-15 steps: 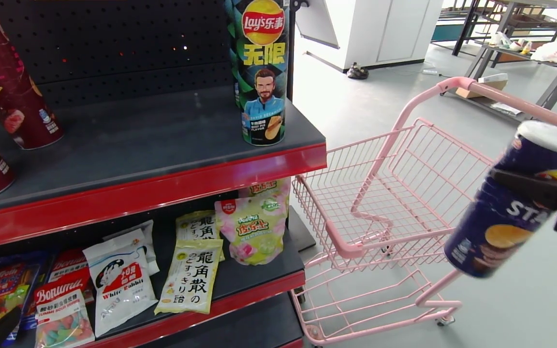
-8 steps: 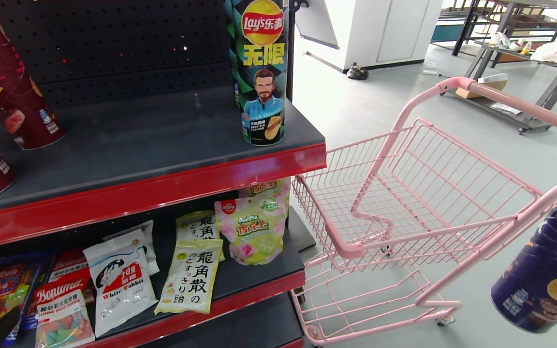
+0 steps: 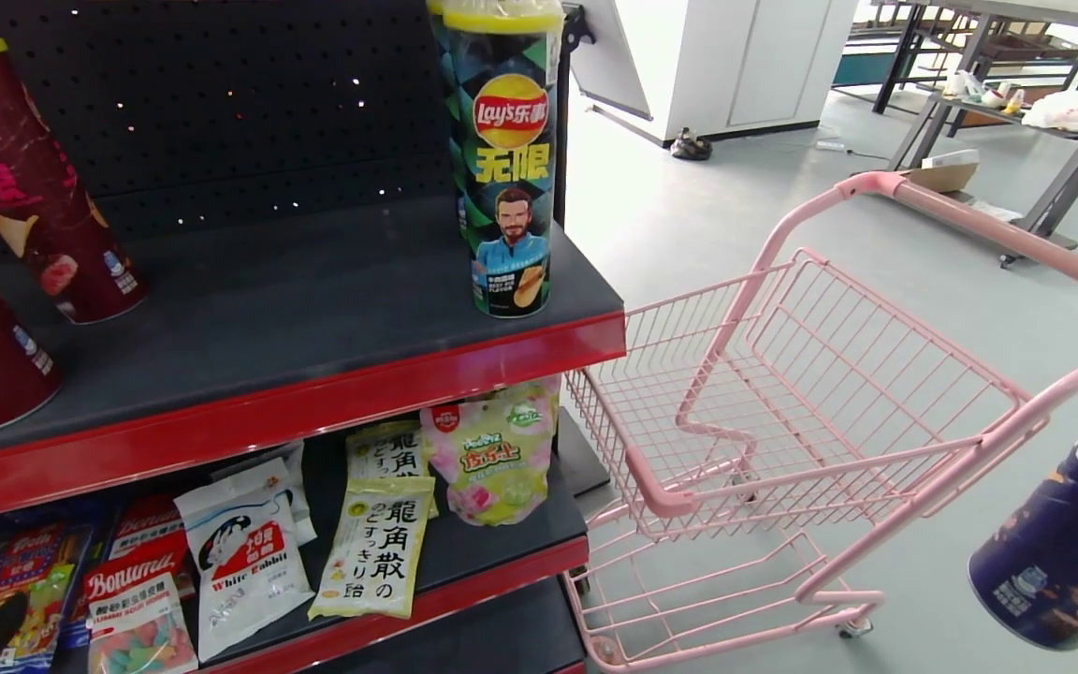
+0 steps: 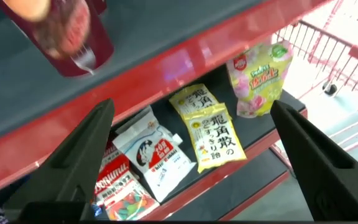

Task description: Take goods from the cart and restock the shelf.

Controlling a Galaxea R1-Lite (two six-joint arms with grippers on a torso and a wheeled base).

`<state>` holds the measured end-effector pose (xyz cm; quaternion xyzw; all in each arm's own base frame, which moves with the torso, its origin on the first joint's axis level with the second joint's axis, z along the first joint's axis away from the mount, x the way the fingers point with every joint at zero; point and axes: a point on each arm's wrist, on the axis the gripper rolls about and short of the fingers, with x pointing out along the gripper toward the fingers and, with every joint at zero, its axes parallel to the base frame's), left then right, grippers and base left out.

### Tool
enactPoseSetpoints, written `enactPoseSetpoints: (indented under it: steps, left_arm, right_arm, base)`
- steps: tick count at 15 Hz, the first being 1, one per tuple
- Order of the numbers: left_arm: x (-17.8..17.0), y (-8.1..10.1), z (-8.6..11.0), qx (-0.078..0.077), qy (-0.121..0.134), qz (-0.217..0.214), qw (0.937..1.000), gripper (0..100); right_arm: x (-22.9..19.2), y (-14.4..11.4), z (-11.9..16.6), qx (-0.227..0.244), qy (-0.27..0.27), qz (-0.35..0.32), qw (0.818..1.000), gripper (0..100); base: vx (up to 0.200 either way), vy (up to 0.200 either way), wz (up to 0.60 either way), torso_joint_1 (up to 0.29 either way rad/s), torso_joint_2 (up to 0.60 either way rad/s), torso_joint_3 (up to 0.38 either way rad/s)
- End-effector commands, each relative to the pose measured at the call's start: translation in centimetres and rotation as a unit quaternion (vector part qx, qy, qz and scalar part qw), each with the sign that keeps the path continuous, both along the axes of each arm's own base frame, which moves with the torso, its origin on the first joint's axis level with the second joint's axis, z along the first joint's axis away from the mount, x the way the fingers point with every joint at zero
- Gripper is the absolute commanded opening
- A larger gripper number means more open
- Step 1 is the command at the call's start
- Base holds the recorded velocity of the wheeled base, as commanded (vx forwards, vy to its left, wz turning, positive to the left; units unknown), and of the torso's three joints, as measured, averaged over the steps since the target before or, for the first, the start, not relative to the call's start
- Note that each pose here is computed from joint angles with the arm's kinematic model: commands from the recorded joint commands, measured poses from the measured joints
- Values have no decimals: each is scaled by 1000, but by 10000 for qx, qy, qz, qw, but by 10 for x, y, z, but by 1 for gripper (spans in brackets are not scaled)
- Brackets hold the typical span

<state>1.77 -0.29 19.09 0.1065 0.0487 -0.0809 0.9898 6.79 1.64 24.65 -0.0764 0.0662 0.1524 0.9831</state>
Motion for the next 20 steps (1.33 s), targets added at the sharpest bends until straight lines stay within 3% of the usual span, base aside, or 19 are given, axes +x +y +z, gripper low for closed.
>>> enactPoseSetpoints:
  steps: [1, 13, 16, 20]
  left_arm:
    - [0, 0, 2, -3, -25, 4, 10000, 100]
    - [1, 0, 13, 313, -188, 1, 9993, 100]
    - [2, 1, 12, 378, -160, 156, 9990, 100]
    - [2, 1, 12, 379, -167, 179, 9990, 100]
  right_arm:
    - [2, 0, 0, -70, 4, 17, 10000, 0]
    - [6, 1, 4, -110, 7, 23, 9999, 0]
    - [6, 1, 3, -111, 15, 23, 9999, 0]
    - [5, 1, 3, -108, 0, 23, 9999, 0]
  base:
    - [0, 0, 0, 144, -505, -349]
    - [0, 0, 0, 196, -534, -345]
    - [0, 0, 0, 44, -111, -58]
    - [-200, 0, 0, 21, -3, -5]
